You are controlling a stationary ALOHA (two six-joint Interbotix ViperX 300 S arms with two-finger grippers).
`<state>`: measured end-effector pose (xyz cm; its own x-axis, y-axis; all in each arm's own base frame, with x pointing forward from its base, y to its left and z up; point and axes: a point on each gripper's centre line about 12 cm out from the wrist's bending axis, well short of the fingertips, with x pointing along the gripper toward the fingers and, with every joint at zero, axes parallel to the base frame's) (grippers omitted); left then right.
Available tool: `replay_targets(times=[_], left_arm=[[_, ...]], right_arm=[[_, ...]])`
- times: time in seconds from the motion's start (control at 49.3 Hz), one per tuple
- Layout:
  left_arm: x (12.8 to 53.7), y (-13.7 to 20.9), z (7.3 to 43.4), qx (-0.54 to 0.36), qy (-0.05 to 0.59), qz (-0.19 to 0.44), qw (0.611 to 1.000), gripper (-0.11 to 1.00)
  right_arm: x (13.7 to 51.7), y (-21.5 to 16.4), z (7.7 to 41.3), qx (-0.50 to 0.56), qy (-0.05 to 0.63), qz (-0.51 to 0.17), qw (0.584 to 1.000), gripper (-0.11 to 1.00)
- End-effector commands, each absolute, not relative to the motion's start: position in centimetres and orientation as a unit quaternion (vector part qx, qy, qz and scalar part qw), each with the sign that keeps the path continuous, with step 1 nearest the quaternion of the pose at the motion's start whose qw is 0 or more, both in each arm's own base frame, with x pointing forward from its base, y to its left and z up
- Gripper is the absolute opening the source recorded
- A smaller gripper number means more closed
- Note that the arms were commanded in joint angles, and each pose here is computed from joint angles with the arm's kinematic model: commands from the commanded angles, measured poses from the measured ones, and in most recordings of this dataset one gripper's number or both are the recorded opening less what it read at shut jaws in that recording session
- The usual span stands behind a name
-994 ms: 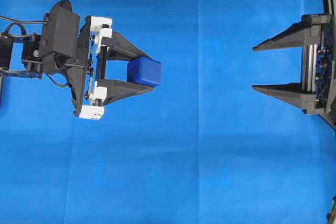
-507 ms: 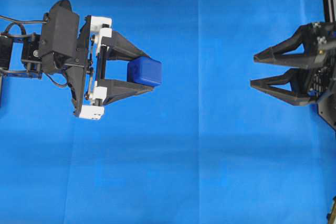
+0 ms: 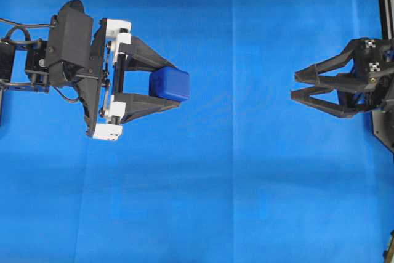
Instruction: Handover the blue block to the right arm after grasping it with the left arm, then place it in the designated position.
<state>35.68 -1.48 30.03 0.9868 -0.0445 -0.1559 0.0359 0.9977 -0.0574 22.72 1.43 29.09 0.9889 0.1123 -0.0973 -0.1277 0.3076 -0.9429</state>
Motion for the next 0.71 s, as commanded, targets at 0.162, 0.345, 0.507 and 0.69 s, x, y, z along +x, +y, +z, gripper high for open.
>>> replay_targets(times=[0.162, 0.345, 0.507, 0.69], left_arm=[[35.45, -1.42, 31.34, -0.028, 0.057, -0.020, 0.998, 0.46], [35.45, -1.37, 31.34, -0.028, 0.057, -0.019, 0.998, 0.46], [35.47, -1.31, 31.41, -0.029, 0.057, -0.018, 0.998, 0.46], [35.47, -1.31, 31.41, -0.029, 0.057, -0.018, 0.998, 0.46]], right_arm=[[23.02, 1.50, 30.21, -0.585, -0.006, 0.068, 0.808, 0.95], [23.05, 1.50, 30.16, -0.586, -0.005, 0.069, 0.807, 0.95], [23.02, 1.51, 30.21, -0.587, -0.006, 0.068, 0.807, 0.95], [23.05, 1.51, 30.18, -0.587, -0.006, 0.069, 0.807, 0.95]])
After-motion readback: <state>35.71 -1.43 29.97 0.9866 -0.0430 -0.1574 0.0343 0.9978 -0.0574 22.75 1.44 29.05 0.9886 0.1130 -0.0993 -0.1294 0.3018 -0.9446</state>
